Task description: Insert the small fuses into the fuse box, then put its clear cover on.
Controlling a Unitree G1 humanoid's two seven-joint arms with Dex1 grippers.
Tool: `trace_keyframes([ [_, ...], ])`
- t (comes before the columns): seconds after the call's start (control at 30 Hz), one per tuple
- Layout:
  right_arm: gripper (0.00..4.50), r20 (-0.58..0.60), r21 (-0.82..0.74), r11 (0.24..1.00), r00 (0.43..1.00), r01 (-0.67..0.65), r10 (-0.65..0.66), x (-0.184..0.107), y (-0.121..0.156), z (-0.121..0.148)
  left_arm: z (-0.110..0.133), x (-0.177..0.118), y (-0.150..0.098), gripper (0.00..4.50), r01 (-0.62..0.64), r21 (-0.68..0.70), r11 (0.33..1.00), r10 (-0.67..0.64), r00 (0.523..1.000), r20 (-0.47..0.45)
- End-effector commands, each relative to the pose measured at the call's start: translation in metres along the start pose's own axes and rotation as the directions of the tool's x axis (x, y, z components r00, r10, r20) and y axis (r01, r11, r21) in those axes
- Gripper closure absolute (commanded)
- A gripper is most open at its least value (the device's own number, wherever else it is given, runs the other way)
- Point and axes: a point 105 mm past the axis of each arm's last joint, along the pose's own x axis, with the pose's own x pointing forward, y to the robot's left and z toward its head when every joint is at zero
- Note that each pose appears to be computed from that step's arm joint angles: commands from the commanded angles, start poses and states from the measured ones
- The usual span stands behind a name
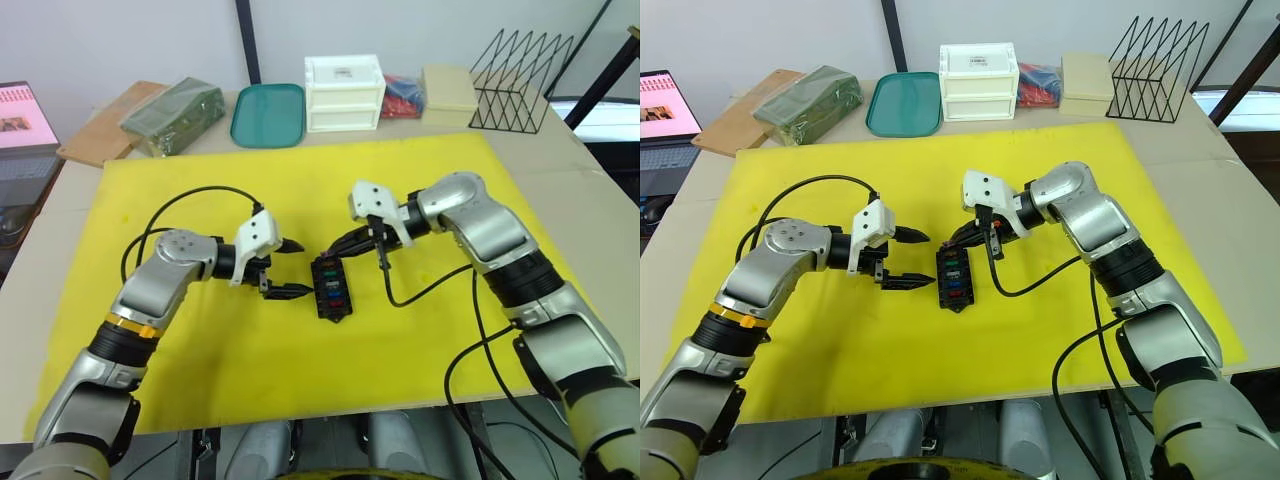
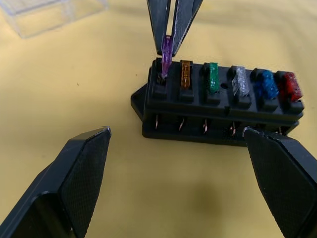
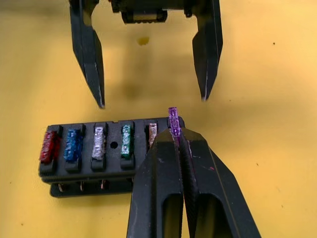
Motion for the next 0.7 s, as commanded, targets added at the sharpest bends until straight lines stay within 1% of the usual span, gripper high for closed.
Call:
trace_keyframes([
  [0.03, 4.5, 0.022, -0.043, 0.999, 0.999, 0.029, -0.028, -0.0073, -0.0054, 0.0115, 0.0108, 0.0, 0.0035, 0.02, -0.004, 0.053, 0.999, 0.003, 1.0, 0.013],
  [0.43, 4.5, 0.026, -0.029, 0.999, 0.999, 0.025, -0.024, -0.0044, -0.0045, 0.0097, 0.0164, -0.0027, 0.005, 0.02, -0.001, 0.064, 0.998, 0.0, 1.0, 0.01],
  [0.57, 4.5, 0.031, -0.026, 0.999, 0.999, 0.018, -0.017, -0.0035, -0.0036, 0.012, 0.0149, -0.0053, 0.008, 0.02, -0.003, 0.063, 0.998, 0.003, 1.0, 0.005],
  [0.7, 4.5, 0.009, -0.022, 1.0, 1.0, 0.015, -0.015, -0.0021, -0.0026, 0.0069, 0.0128, -0.0069, 0.0109, 0.02, -0.006, 0.061, 0.998, 0.006, 1.0, 0.003],
])
